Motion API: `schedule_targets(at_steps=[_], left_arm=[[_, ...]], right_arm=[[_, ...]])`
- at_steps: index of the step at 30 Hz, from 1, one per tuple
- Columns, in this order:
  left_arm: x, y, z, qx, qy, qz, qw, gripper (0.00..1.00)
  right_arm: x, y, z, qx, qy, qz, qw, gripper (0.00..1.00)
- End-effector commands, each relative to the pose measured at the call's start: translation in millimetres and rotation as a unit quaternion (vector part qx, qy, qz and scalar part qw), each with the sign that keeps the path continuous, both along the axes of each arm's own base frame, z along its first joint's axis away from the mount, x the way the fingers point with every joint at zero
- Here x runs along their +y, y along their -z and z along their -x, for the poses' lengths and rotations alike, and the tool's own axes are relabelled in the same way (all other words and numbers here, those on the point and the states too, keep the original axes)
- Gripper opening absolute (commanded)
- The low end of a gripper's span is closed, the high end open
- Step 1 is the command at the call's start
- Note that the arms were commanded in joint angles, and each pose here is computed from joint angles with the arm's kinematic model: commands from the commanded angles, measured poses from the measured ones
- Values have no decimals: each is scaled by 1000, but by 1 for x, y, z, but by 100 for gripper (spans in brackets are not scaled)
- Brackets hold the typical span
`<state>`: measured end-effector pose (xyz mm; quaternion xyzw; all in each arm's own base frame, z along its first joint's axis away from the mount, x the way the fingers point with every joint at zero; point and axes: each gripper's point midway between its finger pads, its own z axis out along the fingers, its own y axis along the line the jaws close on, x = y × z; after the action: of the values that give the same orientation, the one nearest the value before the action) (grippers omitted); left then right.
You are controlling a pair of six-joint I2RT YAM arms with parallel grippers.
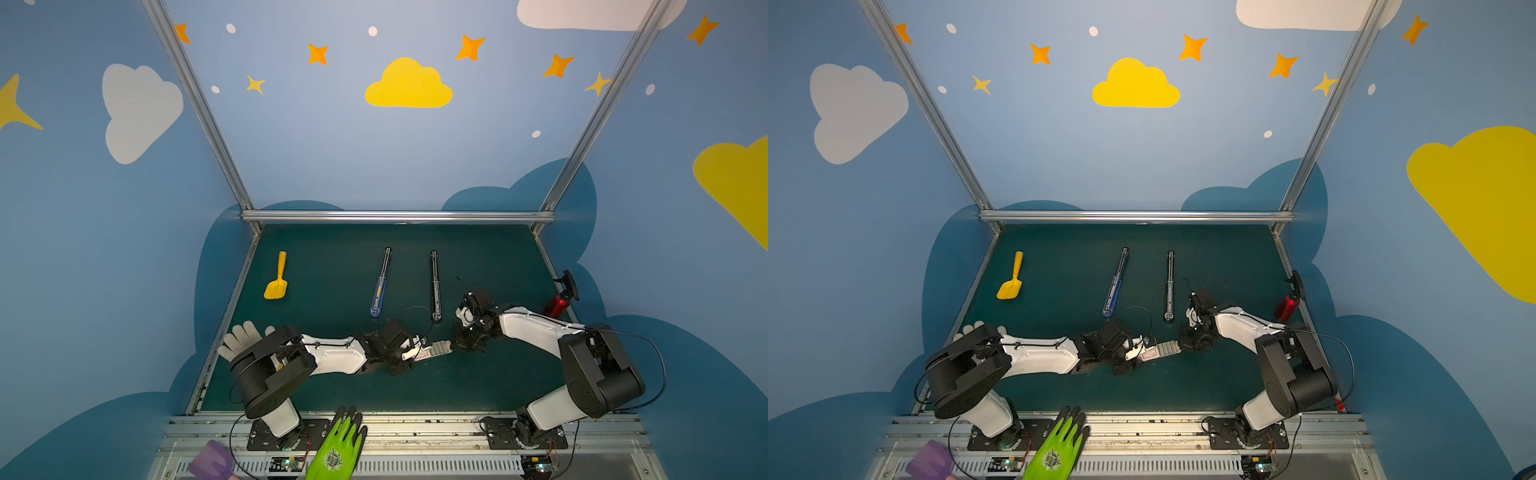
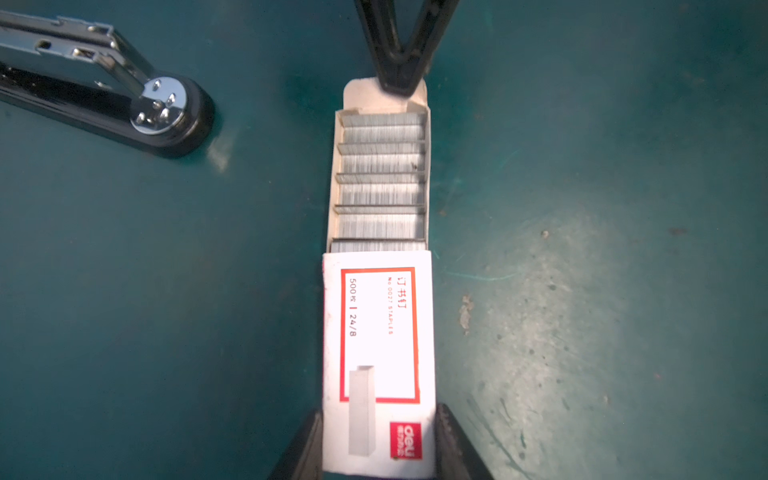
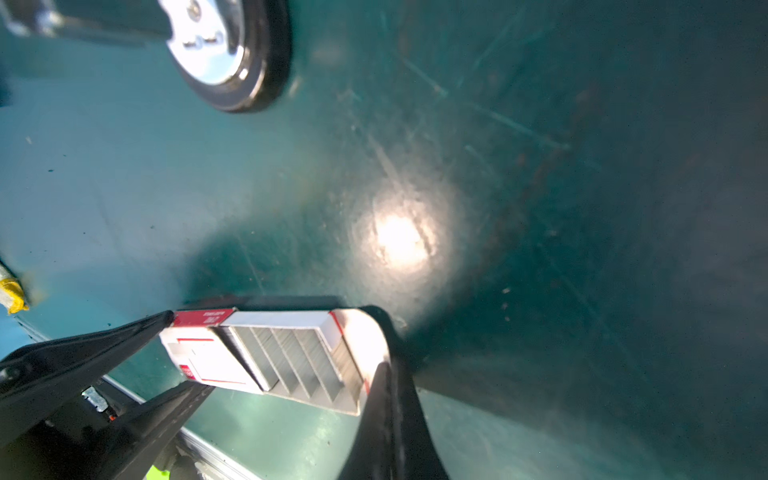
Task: Load the staples into the stapler
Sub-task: 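Draw the right gripper back from the opened box while the left holds it, then set the opened staples box on the table and release it with the left gripper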
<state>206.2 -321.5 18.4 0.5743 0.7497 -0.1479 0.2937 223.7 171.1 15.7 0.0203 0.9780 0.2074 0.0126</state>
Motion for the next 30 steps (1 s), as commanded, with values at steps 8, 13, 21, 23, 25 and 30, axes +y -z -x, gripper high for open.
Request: schedule_targets(at_steps=[8,13,21,23,25,30], left_arm=[[33,38,20,43,5,-86,995,45],[32,32,16,33,-3,-79,996,52],[30,-5,10,12,-13,-63,998,57],[31,-17,10,11,-18,-56,998,57],[31,-32,10,7,-26,-39,999,58],[34,-87,-8,-44,-99,35,994,63]], right_arm=[[-12,1,1,1,15,24,1000,0],[-11,-5,1,-5,13,17,1000,9],[-17,-36,0,-37,5,28,999,27],[-18,-44,0,-43,3,28,999,26],[-17,-52,0,-50,-1,23,998,26],[-7,-65,-1,-60,-24,7,998,21]])
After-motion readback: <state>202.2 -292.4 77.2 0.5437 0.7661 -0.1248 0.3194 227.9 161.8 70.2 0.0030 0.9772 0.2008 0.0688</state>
